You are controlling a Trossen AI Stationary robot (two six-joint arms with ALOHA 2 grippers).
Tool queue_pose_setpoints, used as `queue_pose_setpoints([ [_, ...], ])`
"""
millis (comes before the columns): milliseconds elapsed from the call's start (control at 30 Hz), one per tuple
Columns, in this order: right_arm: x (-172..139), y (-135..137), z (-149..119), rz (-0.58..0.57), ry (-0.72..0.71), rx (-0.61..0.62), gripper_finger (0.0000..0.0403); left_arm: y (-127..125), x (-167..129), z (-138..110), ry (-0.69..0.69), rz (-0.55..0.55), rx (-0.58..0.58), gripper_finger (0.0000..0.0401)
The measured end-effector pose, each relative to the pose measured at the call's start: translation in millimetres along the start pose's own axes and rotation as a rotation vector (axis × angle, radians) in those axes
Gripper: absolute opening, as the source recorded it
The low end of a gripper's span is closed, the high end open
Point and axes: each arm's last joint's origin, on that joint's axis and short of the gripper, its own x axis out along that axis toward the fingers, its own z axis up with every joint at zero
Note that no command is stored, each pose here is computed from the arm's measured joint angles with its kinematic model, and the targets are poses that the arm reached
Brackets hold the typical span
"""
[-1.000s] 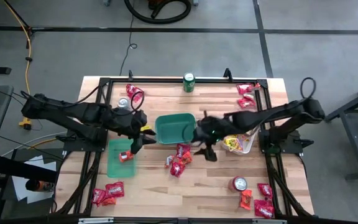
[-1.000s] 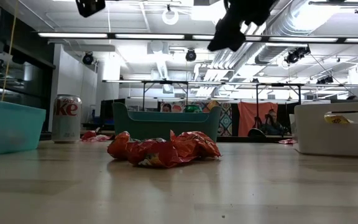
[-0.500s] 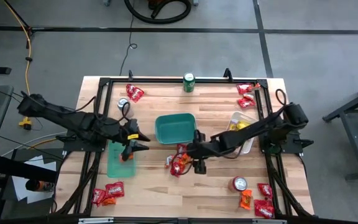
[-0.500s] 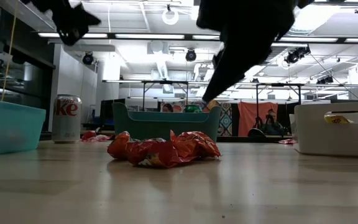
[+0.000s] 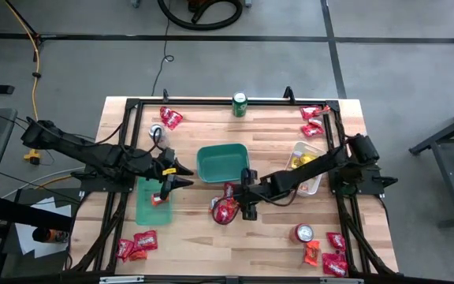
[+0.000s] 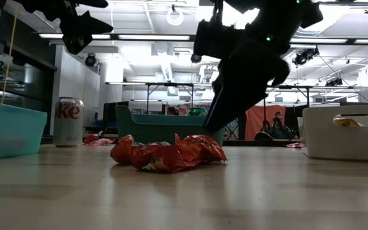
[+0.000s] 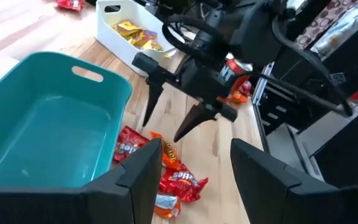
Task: Sort candy
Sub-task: Put the orange chocolate into the light blue bin
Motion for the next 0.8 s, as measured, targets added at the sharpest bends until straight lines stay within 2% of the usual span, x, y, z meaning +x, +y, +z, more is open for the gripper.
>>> queue_pose_setpoints([
  [167,7.0,0.6,-1.7,-0.022,0.000,-0.002,0.0266,1.5,-0.1,0.9,-0.031,0.052,-0.006,0.0179],
  [267,7.6,1.9,-2.8,-0.015,0.008,-0.026,0.0242,1.6,-0.1,1.7,-0.047,0.062,-0.040,0.0179],
  [433,7.5,2.3,-2.9,0.000,0.012,-0.055,0.0157,1.3,-0.1,1.5,-0.043,0.055,-0.046,0.0179],
  [667,9.5,2.4,-5.1,0.008,0.032,-0.002,0.0016,1.2,-0.2,4.0,-0.082,0.075,-0.061,0.0179],
  [800,9.8,2.9,-5.5,0.026,0.039,0.007,0.0007,-1.2,-0.5,8.0,-0.123,0.050,-0.072,0.0179],
])
